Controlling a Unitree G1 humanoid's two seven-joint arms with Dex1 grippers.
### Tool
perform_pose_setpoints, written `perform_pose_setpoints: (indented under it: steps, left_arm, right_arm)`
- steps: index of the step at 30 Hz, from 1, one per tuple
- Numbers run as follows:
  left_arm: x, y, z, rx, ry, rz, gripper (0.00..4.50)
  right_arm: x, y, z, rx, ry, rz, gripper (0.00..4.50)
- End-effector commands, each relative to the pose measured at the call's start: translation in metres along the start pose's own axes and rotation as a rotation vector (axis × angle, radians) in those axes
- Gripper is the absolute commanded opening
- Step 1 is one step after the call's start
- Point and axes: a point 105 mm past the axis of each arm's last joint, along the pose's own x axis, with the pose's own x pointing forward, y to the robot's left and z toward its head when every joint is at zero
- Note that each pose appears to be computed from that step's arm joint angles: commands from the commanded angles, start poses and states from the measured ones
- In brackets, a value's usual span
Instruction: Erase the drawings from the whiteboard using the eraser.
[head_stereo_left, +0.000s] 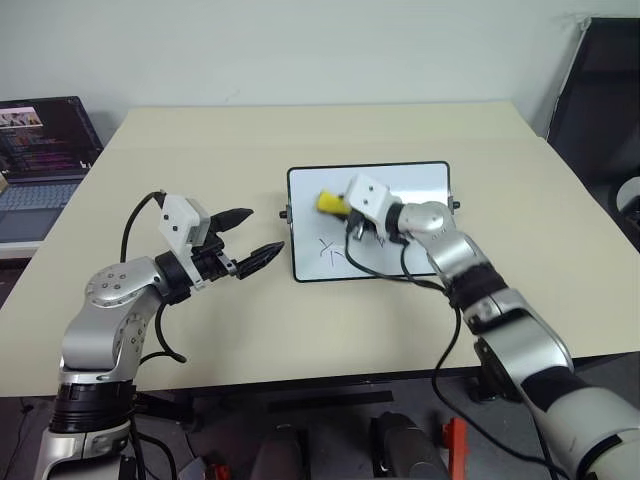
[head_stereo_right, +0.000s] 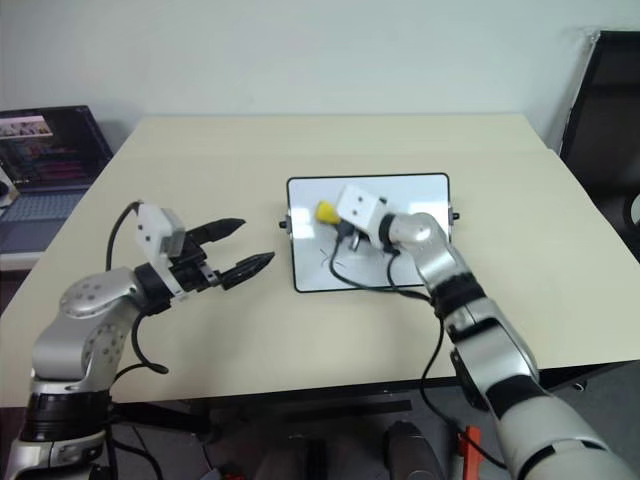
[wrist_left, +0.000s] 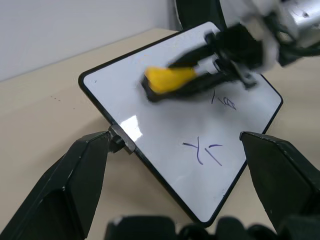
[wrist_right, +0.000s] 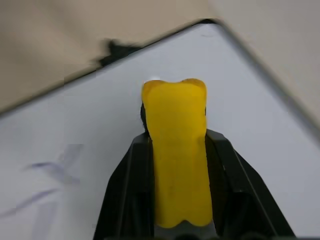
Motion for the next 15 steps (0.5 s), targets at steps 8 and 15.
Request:
perform_pose_setpoints:
  steps: [8,15]
  left_arm:
    - [-0.005,0.000,0.033,0.087,-0.033,-0.064,4.50]
    - [-0.002,0.002,0.023,0.080,0.027,-0.099,4.50]
  right_arm:
    - [-0.123,-0.017,0.048,0.050,-0.055,0.051,0.99]
    - [-0.189,-0.019,-0.001,0.072,0.216,0.006,0.99]
